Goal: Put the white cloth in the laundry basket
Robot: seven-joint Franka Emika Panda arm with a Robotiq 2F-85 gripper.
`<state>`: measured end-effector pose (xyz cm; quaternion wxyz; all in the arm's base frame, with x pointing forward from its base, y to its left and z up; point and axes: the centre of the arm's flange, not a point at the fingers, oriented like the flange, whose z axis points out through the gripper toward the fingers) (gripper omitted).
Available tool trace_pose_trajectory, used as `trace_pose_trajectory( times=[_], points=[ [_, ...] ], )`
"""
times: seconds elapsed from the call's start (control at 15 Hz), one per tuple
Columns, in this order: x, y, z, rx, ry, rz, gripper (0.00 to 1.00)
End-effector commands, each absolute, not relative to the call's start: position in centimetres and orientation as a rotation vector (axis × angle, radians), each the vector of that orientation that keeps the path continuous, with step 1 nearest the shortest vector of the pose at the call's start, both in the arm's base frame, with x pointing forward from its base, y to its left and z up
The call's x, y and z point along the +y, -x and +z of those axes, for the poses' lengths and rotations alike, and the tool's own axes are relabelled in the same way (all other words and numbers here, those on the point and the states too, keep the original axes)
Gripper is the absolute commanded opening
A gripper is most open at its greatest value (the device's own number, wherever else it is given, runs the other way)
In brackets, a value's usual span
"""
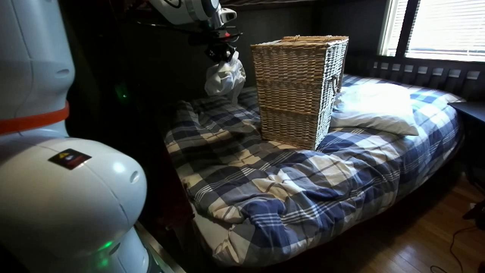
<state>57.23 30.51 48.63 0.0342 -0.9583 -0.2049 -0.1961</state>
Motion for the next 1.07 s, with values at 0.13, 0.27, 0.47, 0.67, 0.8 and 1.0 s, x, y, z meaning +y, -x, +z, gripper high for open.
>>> trace_pose_trajectory(
  times=[0.13, 0.27, 0.47, 0.67, 0.8, 1.0],
  points=[
    [28.2, -59.2, 57.0, -0.59, 2.991, -0.898, 0.02],
    [26.5, -60.0, 59.2, -0.525, 2.999, -1.049, 0.02],
    [24.5, -61.7, 61.4, -0.485, 3.016, -1.32, 0.02],
    [22.9, -63.6, 62.2, -0.471, 3.004, -1.59, 0.02],
    [22.2, -65.1, 62.4, -0.464, 2.953, -1.779, 0.02],
    [21.5, -67.4, 61.8, -0.474, 2.857, -2.0, 0.02]
  ],
)
